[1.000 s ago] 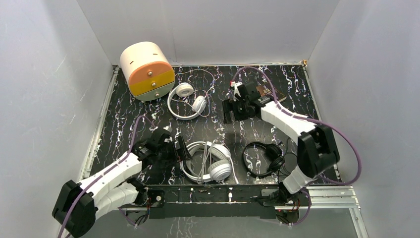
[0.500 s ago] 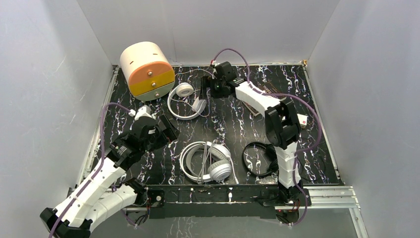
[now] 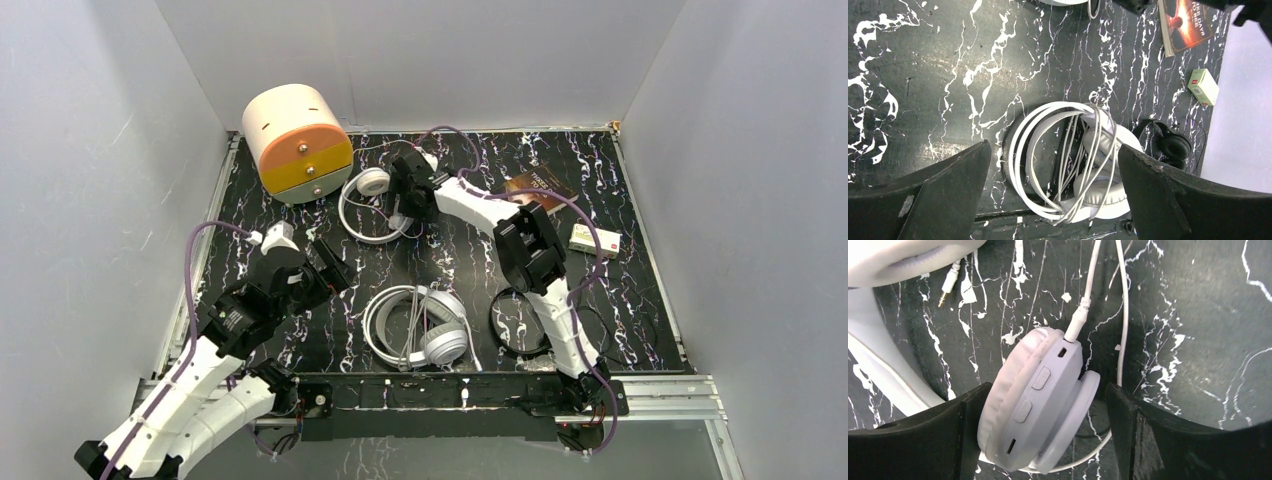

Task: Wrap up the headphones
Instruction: Place the headphones at the center of the board, then pick up the headphones from the center of the board.

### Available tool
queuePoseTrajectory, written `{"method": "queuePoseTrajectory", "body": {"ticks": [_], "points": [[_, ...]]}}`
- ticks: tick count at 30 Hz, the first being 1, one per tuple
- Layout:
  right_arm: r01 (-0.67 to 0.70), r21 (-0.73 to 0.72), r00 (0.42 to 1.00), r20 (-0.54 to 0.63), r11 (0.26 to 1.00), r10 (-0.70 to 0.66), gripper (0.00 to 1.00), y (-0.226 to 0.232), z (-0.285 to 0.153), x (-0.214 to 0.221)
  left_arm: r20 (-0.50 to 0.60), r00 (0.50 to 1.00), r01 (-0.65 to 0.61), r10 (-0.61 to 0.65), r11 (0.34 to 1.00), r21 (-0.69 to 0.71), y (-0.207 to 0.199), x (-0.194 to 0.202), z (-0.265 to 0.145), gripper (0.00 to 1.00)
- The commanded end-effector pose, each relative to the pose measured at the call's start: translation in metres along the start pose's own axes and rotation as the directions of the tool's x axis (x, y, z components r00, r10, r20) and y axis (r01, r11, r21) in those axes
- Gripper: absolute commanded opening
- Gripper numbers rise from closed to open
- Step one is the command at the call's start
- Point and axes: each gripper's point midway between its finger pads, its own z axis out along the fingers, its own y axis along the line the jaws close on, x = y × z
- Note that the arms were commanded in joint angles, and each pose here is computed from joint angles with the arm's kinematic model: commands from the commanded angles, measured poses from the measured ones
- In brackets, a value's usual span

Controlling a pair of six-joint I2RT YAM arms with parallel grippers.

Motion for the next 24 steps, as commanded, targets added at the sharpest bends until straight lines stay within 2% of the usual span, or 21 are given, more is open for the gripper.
{"method": "queuePoseTrajectory", "body": {"ticks": [1, 3, 4, 7, 9, 11, 14, 16, 19, 24], "points": [[-0.113, 0.104, 0.993, 0.05, 0.988, 0.109, 0.86, -0.011, 0.004, -0.005, 0.057, 0.998, 0.006, -0.006, 1.0, 0.008, -0.006, -0.018, -0.015, 0.98], [-0.156, 0.098, 0.987, 0.042, 0.983, 0.153, 0.82, -0.01, 0.004, -0.001, 0.068, 0.998, -0.001, 0.001, 1.0, 0.003, -0.01, -0.025, -0.018, 0.98], [-0.178, 0.083, 0.984, 0.034, 0.98, 0.176, 0.77, -0.008, 0.003, 0.002, 0.068, 0.998, -0.006, 0.006, 1.0, 0.001, -0.014, -0.028, -0.019, 0.98], [-0.226, -0.036, 0.971, 0.074, 0.974, 0.228, 0.53, 0.007, -0.024, -0.011, 0.066, 0.998, -0.017, 0.017, 1.0, 0.004, -0.025, -0.036, -0.018, 0.98], [-0.245, -0.171, 0.958, 0.111, 0.954, 0.266, 0.35, 0.018, -0.052, -0.023, 0.073, 0.997, -0.023, 0.022, 1.0, 0.006, -0.031, -0.041, -0.017, 0.98], [-0.276, -0.333, 0.942, 0.093, 0.902, 0.322, 0.2, 0.022, -0.075, -0.026, 0.082, 0.996, -0.024, 0.023, 0.999, 0.022, -0.038, -0.045, -0.015, 0.98], [-0.343, -0.524, 0.912, 0.015, 0.78, 0.411, 0.06, 0.018, -0.117, -0.03, 0.097, 0.995, -0.014, 0.007, 0.997, 0.075, -0.055, -0.053, -0.014, 0.96], [-0.349, -0.63, 0.903, -0.026, 0.694, 0.429, 0.0, 0.017, -0.146, -0.03, 0.088, 0.996, -0.025, 0.014, 0.991, 0.13, -0.073, -0.056, -0.012, 0.95], [-0.361, -0.721, 0.891, -0.081, 0.591, 0.446, 0.0, 0.015, -0.173, -0.027, 0.041, 0.997, -0.069, 0.063, 0.982, 0.175, -0.1, -0.059, -0.004, 0.96], [-0.373, -0.746, 0.877, -0.088, 0.551, 0.473, 0.0, 0.011, -0.194, -0.021, 0.003, 0.996, -0.087, 0.088, 0.984, 0.158, -0.115, -0.059, 0.02, 0.96]]}}
